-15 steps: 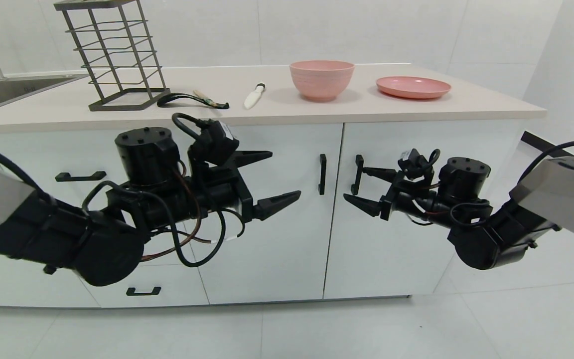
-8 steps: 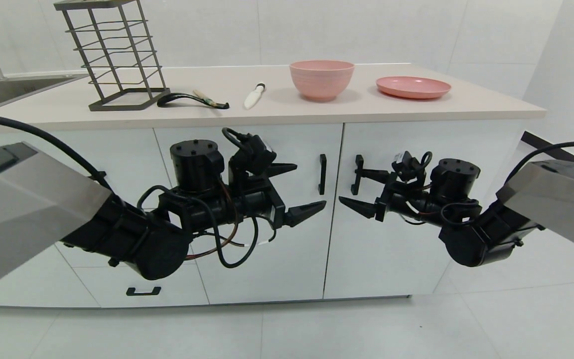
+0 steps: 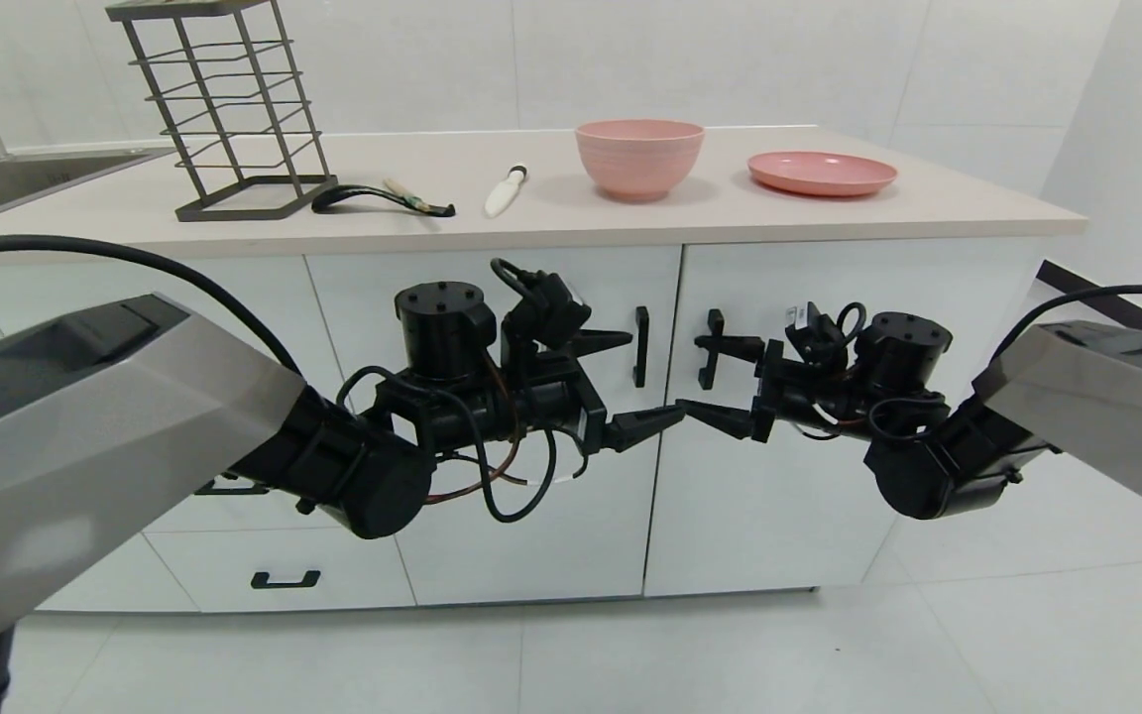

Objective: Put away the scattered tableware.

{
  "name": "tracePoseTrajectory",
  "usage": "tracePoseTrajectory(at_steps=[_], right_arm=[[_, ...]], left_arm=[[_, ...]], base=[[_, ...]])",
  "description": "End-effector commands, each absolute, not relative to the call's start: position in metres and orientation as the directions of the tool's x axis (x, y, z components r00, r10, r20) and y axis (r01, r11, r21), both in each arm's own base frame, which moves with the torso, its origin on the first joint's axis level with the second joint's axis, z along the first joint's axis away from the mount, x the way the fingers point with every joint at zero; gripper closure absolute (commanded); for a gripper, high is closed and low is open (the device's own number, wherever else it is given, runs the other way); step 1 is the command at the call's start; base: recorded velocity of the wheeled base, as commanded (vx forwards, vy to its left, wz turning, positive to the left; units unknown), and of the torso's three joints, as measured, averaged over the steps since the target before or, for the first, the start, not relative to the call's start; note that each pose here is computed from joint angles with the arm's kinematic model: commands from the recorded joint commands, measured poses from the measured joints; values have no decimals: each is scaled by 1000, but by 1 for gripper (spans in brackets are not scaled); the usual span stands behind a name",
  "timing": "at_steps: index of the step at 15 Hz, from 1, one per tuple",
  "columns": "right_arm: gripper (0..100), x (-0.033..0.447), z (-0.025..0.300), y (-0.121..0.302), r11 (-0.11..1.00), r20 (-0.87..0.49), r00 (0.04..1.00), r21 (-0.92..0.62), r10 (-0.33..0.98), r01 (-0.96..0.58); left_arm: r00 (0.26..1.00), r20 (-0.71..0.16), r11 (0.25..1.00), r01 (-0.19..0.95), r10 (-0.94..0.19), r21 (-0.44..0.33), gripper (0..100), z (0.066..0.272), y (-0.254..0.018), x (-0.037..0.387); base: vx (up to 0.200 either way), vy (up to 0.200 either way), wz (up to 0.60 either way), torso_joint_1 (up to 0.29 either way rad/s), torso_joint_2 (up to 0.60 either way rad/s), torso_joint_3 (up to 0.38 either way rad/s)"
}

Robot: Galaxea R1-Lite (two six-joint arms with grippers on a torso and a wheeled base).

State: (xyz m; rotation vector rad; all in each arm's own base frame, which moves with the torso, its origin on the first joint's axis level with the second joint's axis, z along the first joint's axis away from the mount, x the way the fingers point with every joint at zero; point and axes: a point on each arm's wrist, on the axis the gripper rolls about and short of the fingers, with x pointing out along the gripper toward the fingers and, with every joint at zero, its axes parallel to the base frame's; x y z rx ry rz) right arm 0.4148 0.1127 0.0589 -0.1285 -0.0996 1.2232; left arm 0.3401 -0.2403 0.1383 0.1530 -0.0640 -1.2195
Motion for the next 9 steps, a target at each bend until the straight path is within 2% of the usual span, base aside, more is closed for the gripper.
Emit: tracePoseTrajectory(at_steps=[1, 2, 5, 9], right_arm=[[0, 413, 58, 109, 326, 12, 328, -163, 945, -931], [0, 412, 58, 106, 312, 18, 313, -174, 949, -934], [0, 387, 59, 101, 294, 9, 296, -158, 955, -943], [0, 349, 63, 93, 245, -20, 249, -107, 968, -964]], left_arm=[[340, -22, 332, 930, -940, 159, 0, 138, -245, 346], [332, -13, 326, 931, -943, 162, 0, 140, -246, 347], [321, -4, 319, 942, -947, 106, 0, 143, -251, 345], [309, 32, 310, 943, -951, 122, 0, 147, -265, 349]], base=[[0, 0, 0, 0, 0, 0], [0, 0, 0, 0, 0, 0], [0, 0, 0, 0, 0, 0], [0, 0, 0, 0, 0, 0]])
